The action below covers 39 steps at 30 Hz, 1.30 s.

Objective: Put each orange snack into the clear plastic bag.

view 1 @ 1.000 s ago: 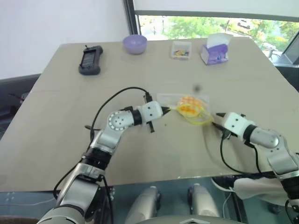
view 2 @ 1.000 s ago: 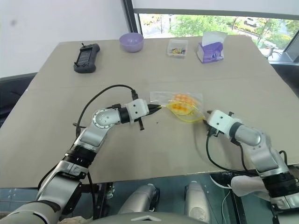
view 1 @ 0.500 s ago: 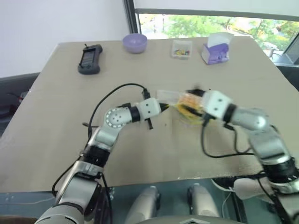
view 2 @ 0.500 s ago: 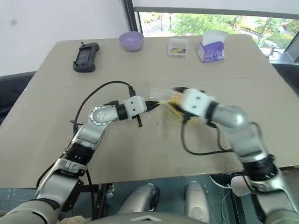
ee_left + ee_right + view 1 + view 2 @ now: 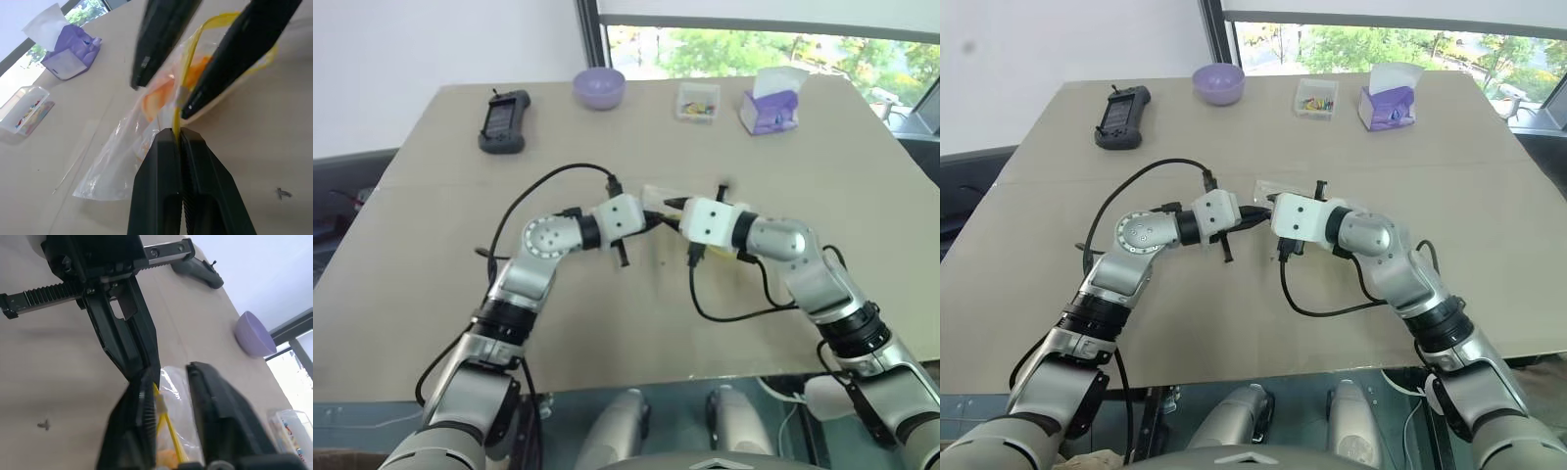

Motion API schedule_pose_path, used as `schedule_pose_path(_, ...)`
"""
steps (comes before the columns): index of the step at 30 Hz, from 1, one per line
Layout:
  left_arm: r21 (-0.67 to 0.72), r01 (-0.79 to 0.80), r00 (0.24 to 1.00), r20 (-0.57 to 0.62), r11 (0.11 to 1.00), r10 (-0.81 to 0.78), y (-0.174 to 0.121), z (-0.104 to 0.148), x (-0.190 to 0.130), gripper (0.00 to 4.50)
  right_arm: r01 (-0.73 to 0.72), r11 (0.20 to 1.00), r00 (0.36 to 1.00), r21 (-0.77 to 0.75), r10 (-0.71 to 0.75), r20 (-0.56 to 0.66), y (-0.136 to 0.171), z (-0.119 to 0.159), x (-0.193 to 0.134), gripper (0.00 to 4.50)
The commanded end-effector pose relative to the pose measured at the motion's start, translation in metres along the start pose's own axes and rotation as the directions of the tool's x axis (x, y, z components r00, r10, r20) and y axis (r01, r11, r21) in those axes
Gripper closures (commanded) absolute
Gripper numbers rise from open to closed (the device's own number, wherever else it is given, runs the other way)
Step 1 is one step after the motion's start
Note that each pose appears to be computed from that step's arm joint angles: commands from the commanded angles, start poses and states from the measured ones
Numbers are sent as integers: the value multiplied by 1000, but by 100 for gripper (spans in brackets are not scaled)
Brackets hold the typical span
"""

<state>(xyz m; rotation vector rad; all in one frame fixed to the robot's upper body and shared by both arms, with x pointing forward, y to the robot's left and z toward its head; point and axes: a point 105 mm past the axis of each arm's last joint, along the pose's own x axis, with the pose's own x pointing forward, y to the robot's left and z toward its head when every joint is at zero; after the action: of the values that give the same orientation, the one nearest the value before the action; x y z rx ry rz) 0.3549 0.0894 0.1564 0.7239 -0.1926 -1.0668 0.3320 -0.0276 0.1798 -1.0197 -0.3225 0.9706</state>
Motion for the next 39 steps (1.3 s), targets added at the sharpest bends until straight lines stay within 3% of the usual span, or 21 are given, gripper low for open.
schedule_pose_path(1, 44, -29, 998, 53, 999, 26, 12, 19, -4, 450, 31, 998, 999, -60, -30, 22, -11, 10, -1, 332)
schedule_pose_path(24, 56, -42, 998, 53, 998, 39, 13, 19, -3, 450, -5, 995, 1000, -104, 3, -25, -1, -4, 3, 332)
schedule_pose_path(28, 59, -41, 998, 53, 997, 38, 13, 20, -3, 450, 0, 995, 1000, -103, -2, -16, -2, -4, 4, 442)
schedule_pose_path(39, 63, -40, 998, 50, 997, 37, 14, 21, -2, 450, 3, 997, 1000, -74, -4, -4, -2, -2, 6, 442)
